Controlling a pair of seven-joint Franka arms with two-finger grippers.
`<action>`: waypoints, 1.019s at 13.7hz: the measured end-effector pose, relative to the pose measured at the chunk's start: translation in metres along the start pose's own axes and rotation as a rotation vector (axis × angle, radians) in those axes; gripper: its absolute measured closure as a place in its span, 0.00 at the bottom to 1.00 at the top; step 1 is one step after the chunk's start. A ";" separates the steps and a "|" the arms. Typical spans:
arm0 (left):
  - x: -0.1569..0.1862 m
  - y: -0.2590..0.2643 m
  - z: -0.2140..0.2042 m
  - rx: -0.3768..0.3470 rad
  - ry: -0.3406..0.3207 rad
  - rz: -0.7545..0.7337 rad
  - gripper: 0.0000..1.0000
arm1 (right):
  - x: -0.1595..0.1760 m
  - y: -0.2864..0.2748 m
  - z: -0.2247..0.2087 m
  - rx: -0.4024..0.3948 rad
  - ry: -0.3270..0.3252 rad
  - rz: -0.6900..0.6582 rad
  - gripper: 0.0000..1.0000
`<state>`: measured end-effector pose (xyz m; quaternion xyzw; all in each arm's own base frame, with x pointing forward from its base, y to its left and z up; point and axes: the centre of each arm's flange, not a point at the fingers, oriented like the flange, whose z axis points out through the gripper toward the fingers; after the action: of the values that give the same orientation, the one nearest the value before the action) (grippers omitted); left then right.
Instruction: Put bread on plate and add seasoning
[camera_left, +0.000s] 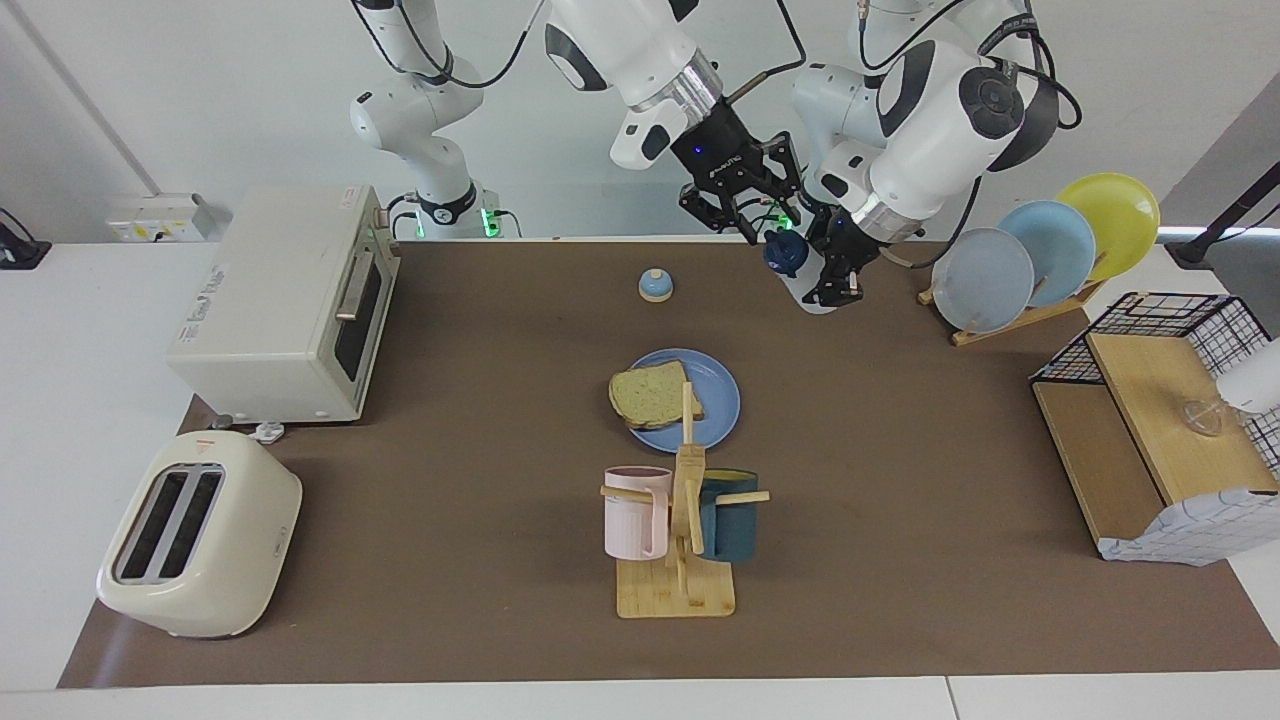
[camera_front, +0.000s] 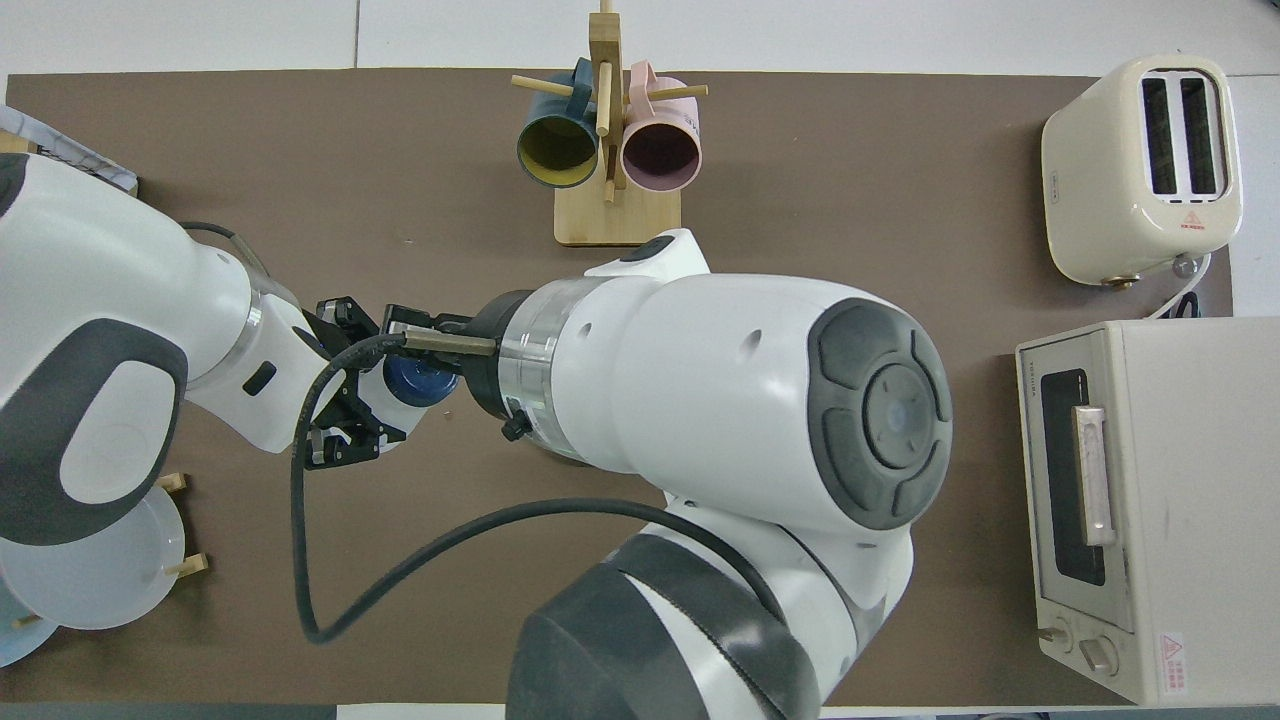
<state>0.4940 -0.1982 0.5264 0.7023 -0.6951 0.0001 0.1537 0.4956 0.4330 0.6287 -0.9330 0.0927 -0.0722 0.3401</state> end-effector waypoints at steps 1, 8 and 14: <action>0.000 0.000 0.000 0.000 0.000 -0.001 0.52 | 0.000 0.001 0.000 -0.001 0.000 0.001 0.67; -0.001 0.000 0.000 0.000 0.000 -0.002 0.52 | -0.001 0.002 0.005 -0.007 -0.006 0.000 0.71; -0.002 -0.001 -0.001 0.001 0.000 -0.005 0.52 | -0.002 0.003 0.008 -0.013 -0.008 0.000 0.78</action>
<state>0.4948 -0.1963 0.5263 0.7041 -0.6933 0.0002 0.1535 0.4949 0.4355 0.6206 -0.9355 0.0919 -0.0677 0.3345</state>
